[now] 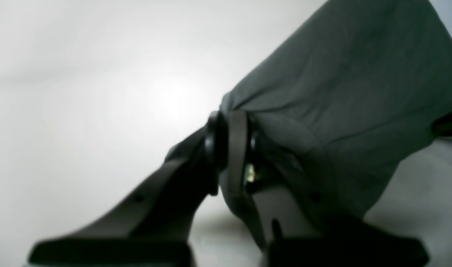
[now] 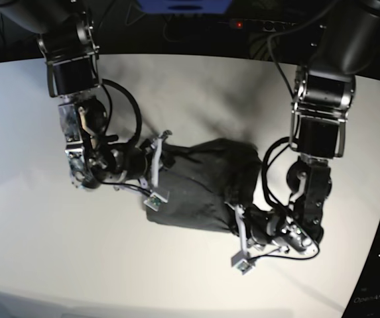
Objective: Fold the T-shirt properly
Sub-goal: 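Lift the bundle ends with both grippers and fold them toward each other, then release the bundle and move the right gripper away from it, then grasp the bundle's edge with the left gripper and lift it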
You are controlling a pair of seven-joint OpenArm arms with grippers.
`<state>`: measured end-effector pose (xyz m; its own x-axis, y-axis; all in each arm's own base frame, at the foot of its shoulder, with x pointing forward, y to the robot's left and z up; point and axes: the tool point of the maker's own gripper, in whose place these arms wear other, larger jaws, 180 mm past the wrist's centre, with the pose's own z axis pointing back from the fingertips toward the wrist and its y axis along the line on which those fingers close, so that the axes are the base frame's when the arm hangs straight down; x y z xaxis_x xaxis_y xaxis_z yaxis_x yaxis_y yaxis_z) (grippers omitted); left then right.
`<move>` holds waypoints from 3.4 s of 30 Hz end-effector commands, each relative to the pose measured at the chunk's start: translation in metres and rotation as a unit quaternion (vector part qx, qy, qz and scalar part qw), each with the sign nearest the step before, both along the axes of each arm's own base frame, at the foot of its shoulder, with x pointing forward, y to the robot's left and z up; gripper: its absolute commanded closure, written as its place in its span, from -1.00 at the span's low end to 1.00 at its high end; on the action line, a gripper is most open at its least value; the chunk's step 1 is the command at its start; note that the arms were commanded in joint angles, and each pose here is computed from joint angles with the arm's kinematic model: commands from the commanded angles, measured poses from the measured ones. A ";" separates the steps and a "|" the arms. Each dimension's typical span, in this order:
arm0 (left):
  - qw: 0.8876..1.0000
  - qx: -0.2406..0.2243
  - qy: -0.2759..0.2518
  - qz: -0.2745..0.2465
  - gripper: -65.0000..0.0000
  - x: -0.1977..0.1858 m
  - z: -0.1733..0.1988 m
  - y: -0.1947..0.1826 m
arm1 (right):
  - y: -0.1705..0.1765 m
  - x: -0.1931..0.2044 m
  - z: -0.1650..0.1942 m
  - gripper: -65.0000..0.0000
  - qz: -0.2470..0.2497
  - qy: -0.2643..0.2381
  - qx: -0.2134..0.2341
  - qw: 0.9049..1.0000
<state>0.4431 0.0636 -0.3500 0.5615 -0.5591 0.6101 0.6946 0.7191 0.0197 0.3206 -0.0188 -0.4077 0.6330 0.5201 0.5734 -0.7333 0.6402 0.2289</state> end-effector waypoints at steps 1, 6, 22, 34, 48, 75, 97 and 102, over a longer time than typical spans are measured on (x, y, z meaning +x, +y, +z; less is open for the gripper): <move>0.999 -0.013 -0.031 0.000 0.90 0.015 0.023 -0.004 | 0.004 0.014 0.016 0.98 -0.001 -0.026 0.016 1.000; 1.000 -0.010 -0.027 0.001 0.82 0.014 0.020 -0.002 | 0.005 0.013 0.016 0.98 -0.001 -0.027 0.018 0.999; 1.000 -0.007 -0.026 0.004 0.08 0.009 0.018 0.005 | 0.004 0.014 0.016 0.98 -0.002 -0.027 0.017 0.999; 0.999 -0.013 -0.015 0.050 0.08 -0.050 -0.017 0.044 | -0.041 0.035 0.025 0.98 -0.008 -0.044 -0.042 0.998; 0.996 -0.021 0.068 0.061 0.08 -0.159 -0.080 0.040 | -0.060 0.081 0.074 0.98 0.039 -0.120 -0.117 0.985; 0.995 0.076 0.032 0.048 0.08 -0.163 -0.020 0.056 | -0.015 0.117 0.081 0.98 0.157 -0.169 -0.146 0.962; 0.993 0.089 0.073 -0.026 0.08 -0.137 -0.070 0.009 | -0.239 0.137 0.097 0.98 -0.222 -0.147 -0.036 0.963; 0.991 0.115 0.048 -0.041 0.08 -0.123 -0.074 -0.007 | -0.259 0.122 0.086 0.98 -0.249 -0.135 -0.035 0.958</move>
